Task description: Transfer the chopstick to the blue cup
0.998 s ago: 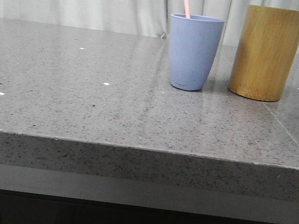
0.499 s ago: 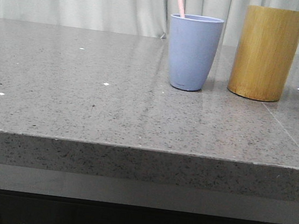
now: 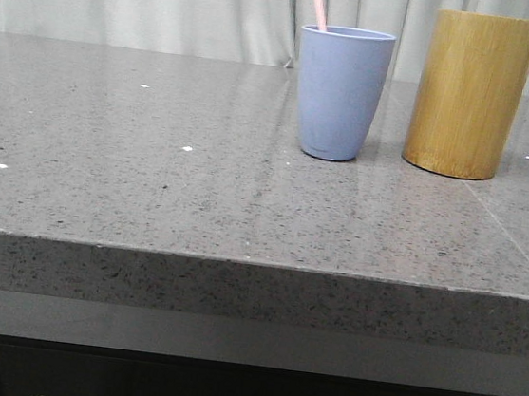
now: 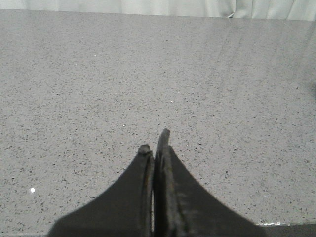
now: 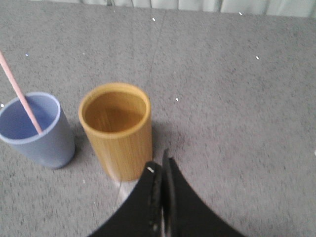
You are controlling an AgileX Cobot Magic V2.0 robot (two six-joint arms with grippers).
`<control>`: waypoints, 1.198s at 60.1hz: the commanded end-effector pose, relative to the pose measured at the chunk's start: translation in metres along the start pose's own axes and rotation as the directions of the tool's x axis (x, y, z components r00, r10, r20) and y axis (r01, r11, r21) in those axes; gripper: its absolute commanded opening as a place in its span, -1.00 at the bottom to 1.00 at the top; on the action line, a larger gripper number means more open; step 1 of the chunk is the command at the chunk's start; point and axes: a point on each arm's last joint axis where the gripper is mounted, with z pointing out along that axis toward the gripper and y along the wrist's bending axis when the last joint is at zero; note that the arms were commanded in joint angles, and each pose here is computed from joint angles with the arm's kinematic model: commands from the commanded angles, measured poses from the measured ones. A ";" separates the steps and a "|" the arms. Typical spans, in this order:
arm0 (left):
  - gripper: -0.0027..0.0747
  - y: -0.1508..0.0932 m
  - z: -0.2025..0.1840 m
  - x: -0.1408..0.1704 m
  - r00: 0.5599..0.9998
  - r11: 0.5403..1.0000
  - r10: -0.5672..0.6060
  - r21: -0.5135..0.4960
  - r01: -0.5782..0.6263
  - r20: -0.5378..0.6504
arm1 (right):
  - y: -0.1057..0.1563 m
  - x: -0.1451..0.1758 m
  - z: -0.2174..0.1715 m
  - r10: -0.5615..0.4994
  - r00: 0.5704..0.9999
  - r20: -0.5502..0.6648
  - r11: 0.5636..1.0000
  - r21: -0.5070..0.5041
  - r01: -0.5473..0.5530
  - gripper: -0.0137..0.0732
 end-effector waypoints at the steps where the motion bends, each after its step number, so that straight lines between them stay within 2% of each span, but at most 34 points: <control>1: -0.98 -0.001 -0.003 -0.015 0.995 1.000 -0.010 0.010 0.009 0.101 | -0.002 0.009 -0.021 0.007 0.986 0.167 1.000 -0.001 -0.007 -0.84; 18: -0.98 -0.001 -0.003 -0.015 0.995 1.000 -0.010 0.011 0.009 0.101 | -0.007 0.104 -0.034 0.019 0.965 0.262 1.000 -0.007 -0.018 -0.84; 29: -0.98 -0.001 -0.003 -0.015 0.995 1.000 -0.010 0.011 0.009 0.101 | -0.011 0.154 -0.043 0.019 0.915 0.403 1.000 -0.011 -0.016 -0.84; 35: -0.98 -0.001 -0.003 -0.015 0.995 1.000 -0.010 0.011 0.009 0.101 | -0.011 0.158 -0.055 0.019 0.859 0.511 1.000 -0.016 -0.012 -0.84; 40: -0.98 -0.001 -0.003 -0.015 0.995 1.000 -0.010 0.011 0.009 0.101 | -0.011 0.159 -0.061 0.018 0.841 0.540 1.000 -0.019 -0.010 -0.84; 72: -0.98 -0.001 -0.003 -0.015 0.995 1.000 -0.010 0.011 0.009 0.101 | -0.011 0.159 -0.063 0.018 0.836 0.548 1.000 -0.019 -0.009 -0.84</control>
